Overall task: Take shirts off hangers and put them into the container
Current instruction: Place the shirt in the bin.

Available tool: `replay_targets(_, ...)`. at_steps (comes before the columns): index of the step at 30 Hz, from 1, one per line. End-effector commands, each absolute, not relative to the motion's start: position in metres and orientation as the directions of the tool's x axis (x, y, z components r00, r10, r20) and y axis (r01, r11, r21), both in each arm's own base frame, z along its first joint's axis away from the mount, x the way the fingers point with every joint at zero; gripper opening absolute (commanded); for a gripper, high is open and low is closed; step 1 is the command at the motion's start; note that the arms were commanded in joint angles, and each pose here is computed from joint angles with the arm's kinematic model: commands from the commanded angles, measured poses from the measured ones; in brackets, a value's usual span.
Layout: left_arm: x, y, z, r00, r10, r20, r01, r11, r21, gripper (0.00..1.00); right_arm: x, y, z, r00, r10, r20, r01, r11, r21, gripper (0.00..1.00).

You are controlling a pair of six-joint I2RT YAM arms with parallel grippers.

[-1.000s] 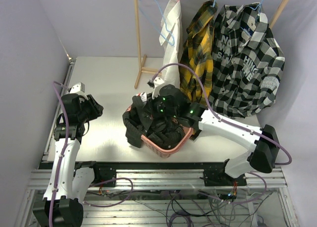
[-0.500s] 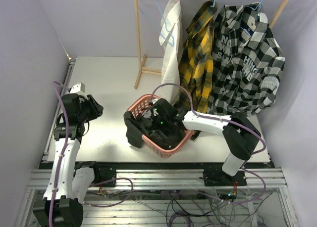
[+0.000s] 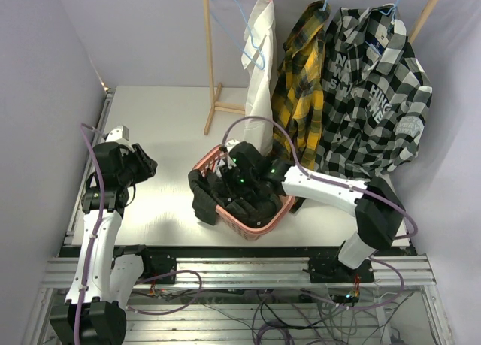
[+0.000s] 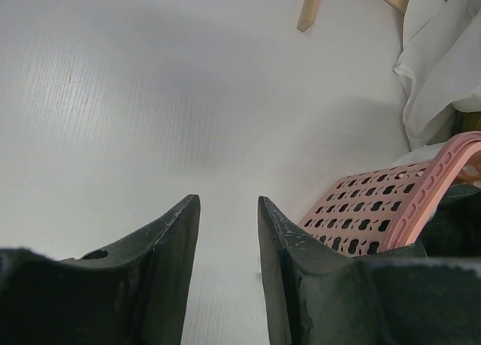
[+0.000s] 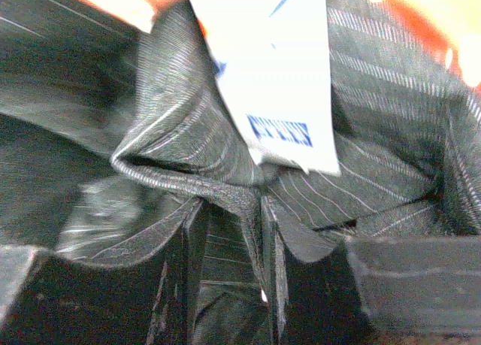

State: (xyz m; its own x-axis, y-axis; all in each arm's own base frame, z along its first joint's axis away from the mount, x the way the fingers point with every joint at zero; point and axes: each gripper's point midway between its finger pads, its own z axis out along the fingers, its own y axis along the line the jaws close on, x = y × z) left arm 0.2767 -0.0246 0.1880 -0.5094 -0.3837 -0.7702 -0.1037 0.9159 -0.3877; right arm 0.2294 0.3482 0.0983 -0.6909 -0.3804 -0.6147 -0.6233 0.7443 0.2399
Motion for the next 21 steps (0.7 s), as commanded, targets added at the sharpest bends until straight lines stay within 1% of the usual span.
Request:
replay_targets(1,0.278,-0.029,0.19,-0.51,-0.368,-0.778,-0.072,0.919,-0.388,0.5,0.243,0.368,0.178,-0.566,-0.325,-0.757,-0.68,0.703,0.207,0.35)
replay_targets(3,0.278,-0.032,0.19,-0.514,-0.37,-0.774,-0.064,0.916,-0.395,0.54,0.243,0.371,0.199,-0.539,-0.299,-0.787,-0.692,0.69,0.211,0.35)
replay_targets(5,0.279,-0.04,0.191,-0.519,-0.375,-0.768,-0.025,0.905,-0.424,0.63,0.242,0.371,0.22,-0.511,-0.262,-0.819,-0.701,0.678,0.22,0.35)
replay_targets(7,0.278,-0.058,0.194,-0.532,-0.391,-0.751,0.05,0.871,-0.489,0.74,0.24,0.369,0.238,-0.484,-0.214,-0.848,-0.706,0.669,0.233,0.35)
replay_targets(9,0.275,-0.08,0.198,-0.546,-0.432,-0.718,0.133,0.801,-0.584,0.8,0.237,0.361,0.253,-0.465,-0.175,-0.868,-0.701,0.672,0.24,0.35)
replay_targets(10,0.273,-0.091,0.196,-0.552,-0.468,-0.691,0.166,0.75,-0.64,0.81,0.236,0.357,0.259,-0.456,-0.157,-0.876,-0.697,0.675,0.242,0.35)
replay_targets(11,0.27,-0.103,0.193,-0.556,-0.523,-0.646,0.198,0.672,-0.714,0.81,0.235,0.352,0.265,-0.446,-0.141,-0.884,-0.695,0.677,0.243,0.36)
replay_targets(12,0.264,-0.113,0.182,-0.569,-0.588,-0.575,0.199,0.58,-0.79,0.81,0.232,0.348,0.27,-0.438,-0.129,-0.89,-0.696,0.676,0.244,0.36)
replay_targets(13,0.264,-0.12,0.194,-0.513,-0.649,-0.562,0.291,0.484,-0.825,0.8,0.23,0.344,0.274,-0.427,-0.121,-0.896,-0.7,0.672,0.243,0.37)
replay_targets(15,0.244,-0.121,0.185,-0.458,-0.786,-0.415,0.329,0.283,-0.901,0.77,0.225,0.334,0.28,-0.412,-0.108,-0.905,-0.702,0.67,0.24,0.37)
replay_targets(16,0.242,-0.12,0.171,-0.48,-0.805,-0.349,0.257,0.251,-0.933,0.77,0.223,0.33,0.282,-0.404,-0.105,-0.909,-0.704,0.671,0.235,0.37)
replay_targets(17,0.24,-0.124,0.169,-0.49,-0.783,-0.382,0.275,0.277,-0.921,0.77,0.222,0.326,0.283,-0.4,-0.107,-0.91,-0.702,0.674,0.229,0.38)
replay_targets(18,0.236,-0.126,0.175,-0.479,-0.779,-0.404,0.32,0.273,-0.907,0.76,0.221,0.322,0.285,-0.393,-0.104,-0.914,-0.7,0.678,0.225,0.38)
replay_targets(21,0.234,-0.128,0.183,-0.473,-0.757,-0.45,0.355,0.304,-0.884,0.77,0.218,0.316,0.284,-0.391,-0.112,-0.914,-0.698,0.683,0.215,0.39)
